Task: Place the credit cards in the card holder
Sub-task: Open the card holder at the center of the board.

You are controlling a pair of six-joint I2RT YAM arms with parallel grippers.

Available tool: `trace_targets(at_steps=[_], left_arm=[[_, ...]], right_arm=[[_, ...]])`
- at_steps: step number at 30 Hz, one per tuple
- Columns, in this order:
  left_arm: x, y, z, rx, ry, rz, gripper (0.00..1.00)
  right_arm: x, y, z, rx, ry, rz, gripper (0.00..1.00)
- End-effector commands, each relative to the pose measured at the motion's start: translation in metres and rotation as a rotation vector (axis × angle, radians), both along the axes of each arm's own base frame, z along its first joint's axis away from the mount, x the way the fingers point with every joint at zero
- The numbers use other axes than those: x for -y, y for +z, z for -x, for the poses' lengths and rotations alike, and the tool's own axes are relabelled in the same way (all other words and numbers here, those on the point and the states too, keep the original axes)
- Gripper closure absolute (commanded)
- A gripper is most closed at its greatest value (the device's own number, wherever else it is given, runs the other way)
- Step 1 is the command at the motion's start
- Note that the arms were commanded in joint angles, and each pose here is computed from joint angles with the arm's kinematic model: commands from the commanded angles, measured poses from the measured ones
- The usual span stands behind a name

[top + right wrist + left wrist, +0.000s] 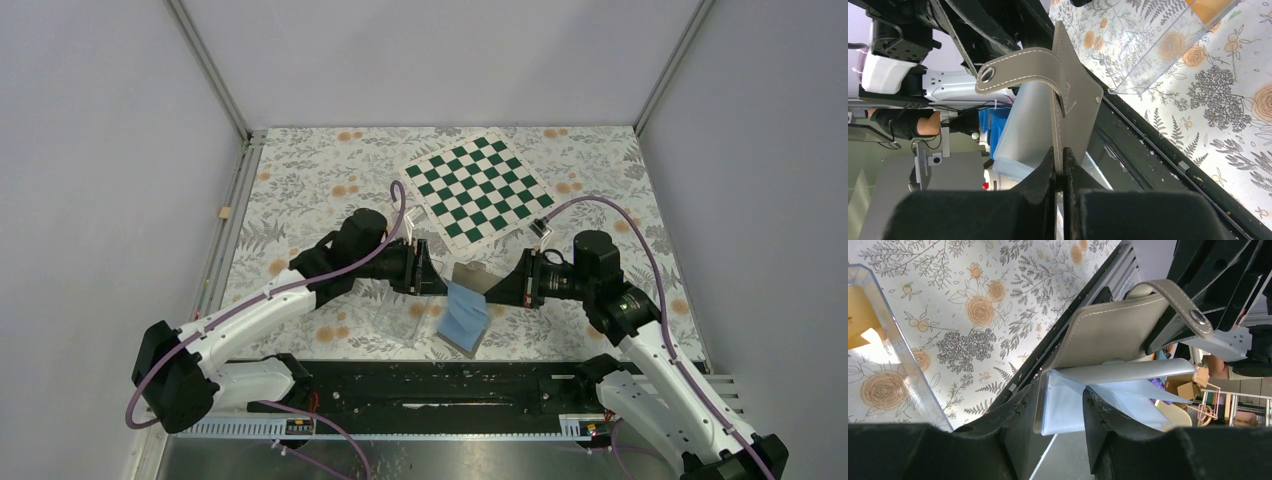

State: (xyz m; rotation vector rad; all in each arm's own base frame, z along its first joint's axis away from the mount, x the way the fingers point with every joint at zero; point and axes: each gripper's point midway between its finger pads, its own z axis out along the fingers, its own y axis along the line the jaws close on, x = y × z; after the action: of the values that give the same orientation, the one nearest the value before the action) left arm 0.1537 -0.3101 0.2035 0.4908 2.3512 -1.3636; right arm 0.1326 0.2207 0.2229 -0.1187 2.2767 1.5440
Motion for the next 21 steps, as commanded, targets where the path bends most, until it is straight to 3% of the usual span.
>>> trace_targets(at_steps=[1,5,13,21], left_arm=[[0.006,0.017,-0.004,0.029,-0.003,0.099,0.59],[0.009,0.009,-0.005,0.009,-0.003,0.096,0.54],[0.012,0.011,-0.007,0.015,0.01,0.141,0.35],[0.006,0.014,-0.009,0.015,0.022,0.191,0.33]], right_arm=[[-0.006,0.021,0.001,0.025,0.023,-0.1,1.0],[-0.009,0.028,0.001,0.015,0.023,-0.146,1.0],[-0.01,0.035,0.001,-0.002,0.012,-0.185,1.0],[-0.011,0.046,0.0,-0.001,0.011,-0.199,1.0]])
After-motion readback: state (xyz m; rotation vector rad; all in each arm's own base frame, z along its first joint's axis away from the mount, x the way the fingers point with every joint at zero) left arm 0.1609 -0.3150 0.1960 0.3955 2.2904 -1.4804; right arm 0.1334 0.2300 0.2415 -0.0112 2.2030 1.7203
